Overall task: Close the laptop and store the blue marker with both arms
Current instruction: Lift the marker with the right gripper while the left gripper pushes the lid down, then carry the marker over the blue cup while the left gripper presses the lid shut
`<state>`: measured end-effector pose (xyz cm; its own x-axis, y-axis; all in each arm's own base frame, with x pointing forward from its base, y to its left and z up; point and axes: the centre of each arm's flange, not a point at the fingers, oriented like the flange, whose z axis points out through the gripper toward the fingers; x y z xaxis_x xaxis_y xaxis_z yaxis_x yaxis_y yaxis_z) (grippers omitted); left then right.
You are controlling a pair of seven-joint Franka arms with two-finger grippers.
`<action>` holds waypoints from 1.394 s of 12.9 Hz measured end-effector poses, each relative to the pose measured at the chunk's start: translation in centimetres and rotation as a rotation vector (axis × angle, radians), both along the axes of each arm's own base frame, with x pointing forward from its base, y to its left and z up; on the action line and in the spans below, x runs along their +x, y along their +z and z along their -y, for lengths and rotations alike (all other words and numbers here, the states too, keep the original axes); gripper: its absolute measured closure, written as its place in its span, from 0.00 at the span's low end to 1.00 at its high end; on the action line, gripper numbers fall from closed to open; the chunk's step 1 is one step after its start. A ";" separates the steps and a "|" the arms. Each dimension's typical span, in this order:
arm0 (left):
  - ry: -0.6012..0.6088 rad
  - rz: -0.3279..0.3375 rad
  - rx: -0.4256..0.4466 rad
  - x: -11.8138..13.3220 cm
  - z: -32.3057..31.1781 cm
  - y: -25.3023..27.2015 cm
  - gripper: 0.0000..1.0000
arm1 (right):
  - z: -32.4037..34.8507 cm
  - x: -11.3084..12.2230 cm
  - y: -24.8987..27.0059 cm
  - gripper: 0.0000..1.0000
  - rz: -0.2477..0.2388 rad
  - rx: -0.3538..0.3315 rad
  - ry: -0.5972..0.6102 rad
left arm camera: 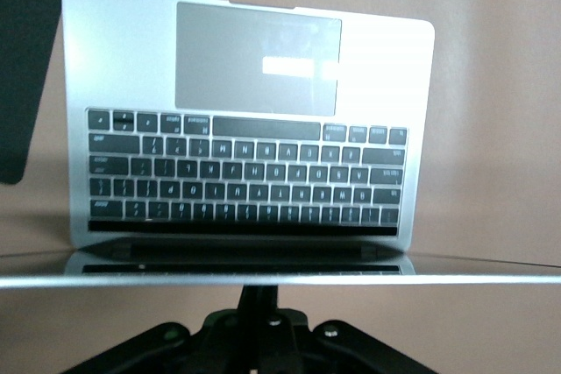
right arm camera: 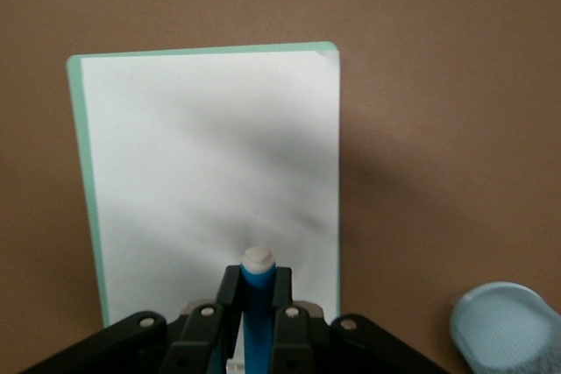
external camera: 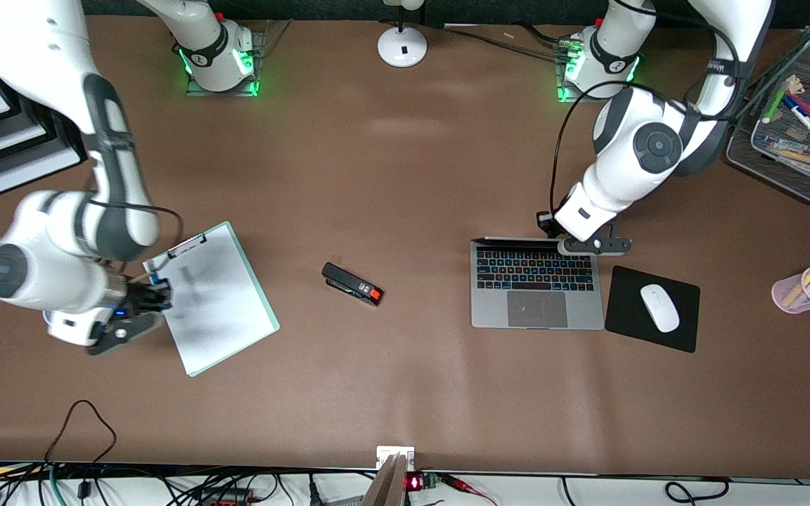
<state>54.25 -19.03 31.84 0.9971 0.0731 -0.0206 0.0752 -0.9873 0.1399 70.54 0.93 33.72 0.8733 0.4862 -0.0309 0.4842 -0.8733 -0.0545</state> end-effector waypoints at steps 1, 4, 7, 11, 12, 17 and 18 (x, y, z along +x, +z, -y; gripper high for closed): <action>-0.001 0.008 -0.001 0.6 -0.1 -0.3 0.99 | 0.9 0.1 2.4 0.82 0.011 0.008 0.017; -0.015 0.033 0.012 2.9 -0.4 -0.6 0.99 | 2.7 -0.2 9.4 0.82 0.085 0.023 0.093; -0.002 0.035 -0.002 4.8 -0.7 -1.4 0.99 | 4.5 -1.5 15.7 0.82 0.178 0.060 0.187; 0.010 0.034 -0.028 7.0 -0.5 -3.0 0.99 | 12.0 -3.3 18.8 0.82 0.296 0.213 0.350; 0.016 0.041 -0.037 7.4 -0.4 -3.8 0.99 | 13.8 -3.6 18.8 0.82 0.333 0.248 0.401; 0.037 0.084 -0.048 9.4 -1.5 -9.3 0.99 | 20.1 -4.8 15.3 0.82 0.480 0.425 0.598; 0.029 0.089 -0.042 9.9 -1.5 -10.0 0.99 | 21.3 -4.7 13.6 0.82 0.517 0.457 0.632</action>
